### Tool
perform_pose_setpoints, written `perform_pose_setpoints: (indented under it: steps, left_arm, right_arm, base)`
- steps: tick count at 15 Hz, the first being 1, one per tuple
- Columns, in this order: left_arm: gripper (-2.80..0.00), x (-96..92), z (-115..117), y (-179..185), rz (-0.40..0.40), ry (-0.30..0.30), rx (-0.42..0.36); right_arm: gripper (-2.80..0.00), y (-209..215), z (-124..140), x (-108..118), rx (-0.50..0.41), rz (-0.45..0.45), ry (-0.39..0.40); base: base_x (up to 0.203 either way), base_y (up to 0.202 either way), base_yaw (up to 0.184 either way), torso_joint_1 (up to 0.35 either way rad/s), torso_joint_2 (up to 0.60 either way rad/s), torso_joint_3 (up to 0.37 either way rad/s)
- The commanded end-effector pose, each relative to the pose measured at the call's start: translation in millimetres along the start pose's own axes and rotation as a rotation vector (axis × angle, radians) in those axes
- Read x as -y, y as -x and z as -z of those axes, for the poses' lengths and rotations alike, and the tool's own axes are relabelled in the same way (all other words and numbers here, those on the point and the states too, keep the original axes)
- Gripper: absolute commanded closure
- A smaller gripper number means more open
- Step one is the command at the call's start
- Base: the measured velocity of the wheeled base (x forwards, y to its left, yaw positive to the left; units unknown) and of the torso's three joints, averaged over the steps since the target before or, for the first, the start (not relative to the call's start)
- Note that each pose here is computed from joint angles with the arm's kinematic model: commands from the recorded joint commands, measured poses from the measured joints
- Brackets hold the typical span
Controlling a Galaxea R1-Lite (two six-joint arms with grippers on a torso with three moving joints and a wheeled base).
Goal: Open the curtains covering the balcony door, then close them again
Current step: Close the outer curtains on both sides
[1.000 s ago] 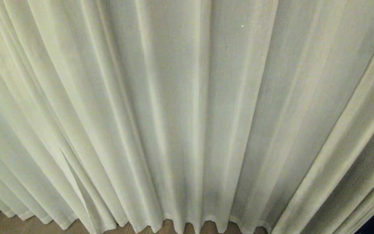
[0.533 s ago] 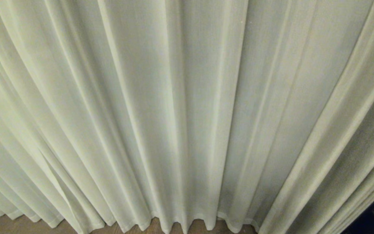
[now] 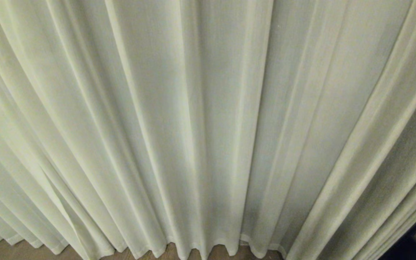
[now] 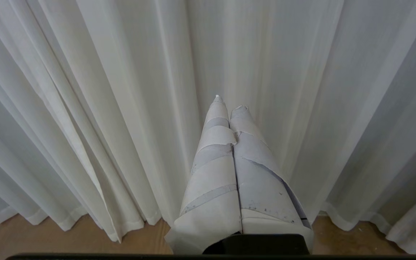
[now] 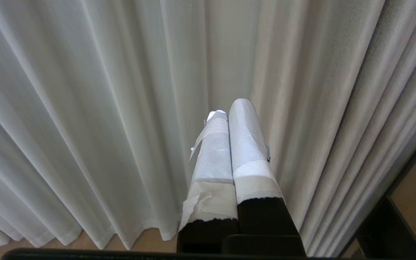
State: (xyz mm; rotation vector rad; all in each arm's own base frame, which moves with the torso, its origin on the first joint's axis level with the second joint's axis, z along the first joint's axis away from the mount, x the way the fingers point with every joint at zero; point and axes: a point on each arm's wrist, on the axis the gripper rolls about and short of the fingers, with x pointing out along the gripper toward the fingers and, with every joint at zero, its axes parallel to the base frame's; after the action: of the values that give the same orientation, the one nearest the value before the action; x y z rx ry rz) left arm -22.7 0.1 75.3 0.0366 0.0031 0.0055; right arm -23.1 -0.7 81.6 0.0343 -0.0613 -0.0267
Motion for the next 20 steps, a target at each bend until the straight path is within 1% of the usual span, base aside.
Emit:
perform_pose_setpoints:
  steps: [1,17,20]
  left_arm:
    - [0.0,0.0,0.0,0.1,-0.001,0.0,0.001]
    - [0.0,0.0,0.0,0.1,-0.001,0.0,0.001]
    - [0.0,0.0,0.0,0.1,-0.001,0.0,0.001]
  right_arm:
    - [0.0,-0.1,0.0,0.0,-0.001,0.0,0.0]
    - [0.0,-0.1,0.0,0.0,-0.001,0.0,0.003]
    - [0.0,-0.1,0.3,-0.1,-0.004,-0.004,0.1]
  base:
    - [0.0,0.0,0.0,0.0,0.0,0.0]
    - [0.0,0.0,0.0,0.0,0.0,0.0]
    - [0.0,0.0,0.0,0.0,0.0,0.0]
